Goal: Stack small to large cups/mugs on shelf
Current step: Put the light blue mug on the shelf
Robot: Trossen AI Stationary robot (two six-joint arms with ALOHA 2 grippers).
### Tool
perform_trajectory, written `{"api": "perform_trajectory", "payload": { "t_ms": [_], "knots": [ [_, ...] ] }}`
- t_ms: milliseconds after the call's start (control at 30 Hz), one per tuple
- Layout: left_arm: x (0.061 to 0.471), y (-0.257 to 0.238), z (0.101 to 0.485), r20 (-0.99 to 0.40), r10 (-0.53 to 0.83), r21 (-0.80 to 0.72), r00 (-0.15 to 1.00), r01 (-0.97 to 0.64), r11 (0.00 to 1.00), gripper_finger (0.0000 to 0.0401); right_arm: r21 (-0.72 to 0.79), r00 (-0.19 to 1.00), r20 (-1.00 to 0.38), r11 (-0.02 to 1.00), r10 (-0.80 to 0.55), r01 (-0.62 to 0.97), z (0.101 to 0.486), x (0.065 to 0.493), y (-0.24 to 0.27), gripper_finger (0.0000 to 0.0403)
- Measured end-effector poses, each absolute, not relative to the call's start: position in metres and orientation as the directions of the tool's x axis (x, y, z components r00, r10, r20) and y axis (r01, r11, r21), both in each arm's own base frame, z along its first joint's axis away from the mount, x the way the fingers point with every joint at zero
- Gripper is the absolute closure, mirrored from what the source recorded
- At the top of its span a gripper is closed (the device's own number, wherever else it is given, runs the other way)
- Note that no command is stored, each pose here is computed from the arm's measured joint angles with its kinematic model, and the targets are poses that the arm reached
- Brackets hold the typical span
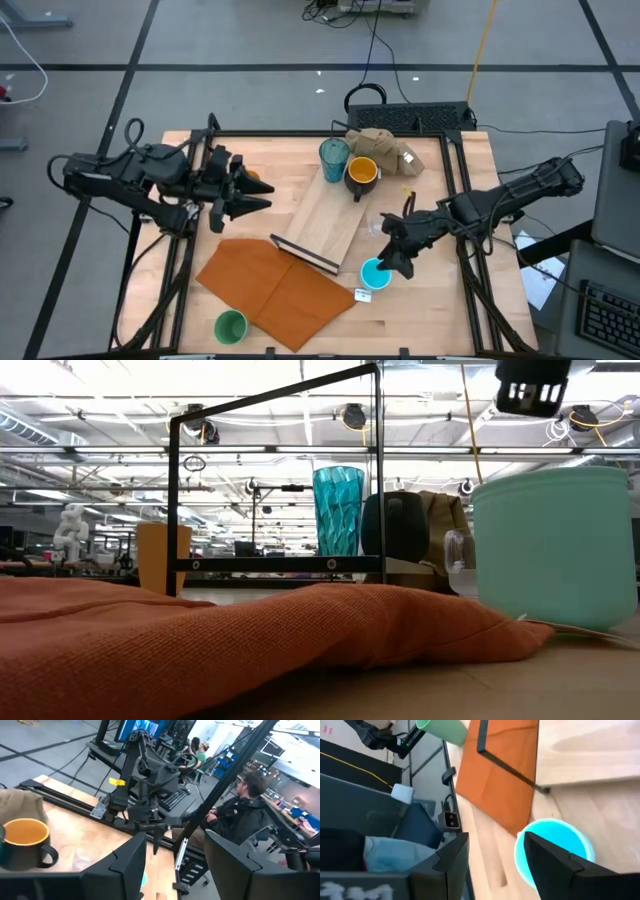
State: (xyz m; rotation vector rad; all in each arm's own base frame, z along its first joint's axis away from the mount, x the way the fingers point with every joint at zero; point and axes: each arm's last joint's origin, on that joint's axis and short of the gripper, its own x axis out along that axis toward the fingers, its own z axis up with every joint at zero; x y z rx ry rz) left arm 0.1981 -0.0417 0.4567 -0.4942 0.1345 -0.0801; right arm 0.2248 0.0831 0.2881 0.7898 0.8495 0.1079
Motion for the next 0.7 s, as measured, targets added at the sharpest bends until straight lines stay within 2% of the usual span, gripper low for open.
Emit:
{"api": "perform_trajectory", "payload": {
  "t_ms": [167, 333, 567, 700],
  "knots": [
    [0.187, -0.04, 0.459, -0.107, -0.117, -0.477, 0.987, 0.053, 0.877, 0.0203, 0.676, 0.648, -0.665, 0.668, 0.371, 0.312, 0.285, 0.222, 0.081, 0.0222],
    [0.172, -0.036, 0.462, -0.111, -0.117, -0.47, 0.987, 0.051, 0.881, 0.0203, 0.626, 0.581, -0.743, 0.651, 0.332, 0.429, 0.278, 0.217, 0.073, 0.0222],
    [0.164, -0.034, 0.462, -0.124, -0.114, -0.477, 0.986, 0.042, 0.878, 0.0203, 0.568, 0.473, -0.813, 0.638, 0.339, 0.519, 0.264, 0.217, 0.075, 0.023],
    [0.165, -0.034, 0.46, -0.136, -0.116, -0.478, 0.984, 0.037, 0.878, 0.0203, 0.559, 0.459, -0.821, 0.644, 0.34, 0.523, 0.256, 0.226, 0.078, 0.0246]
  ]
}}
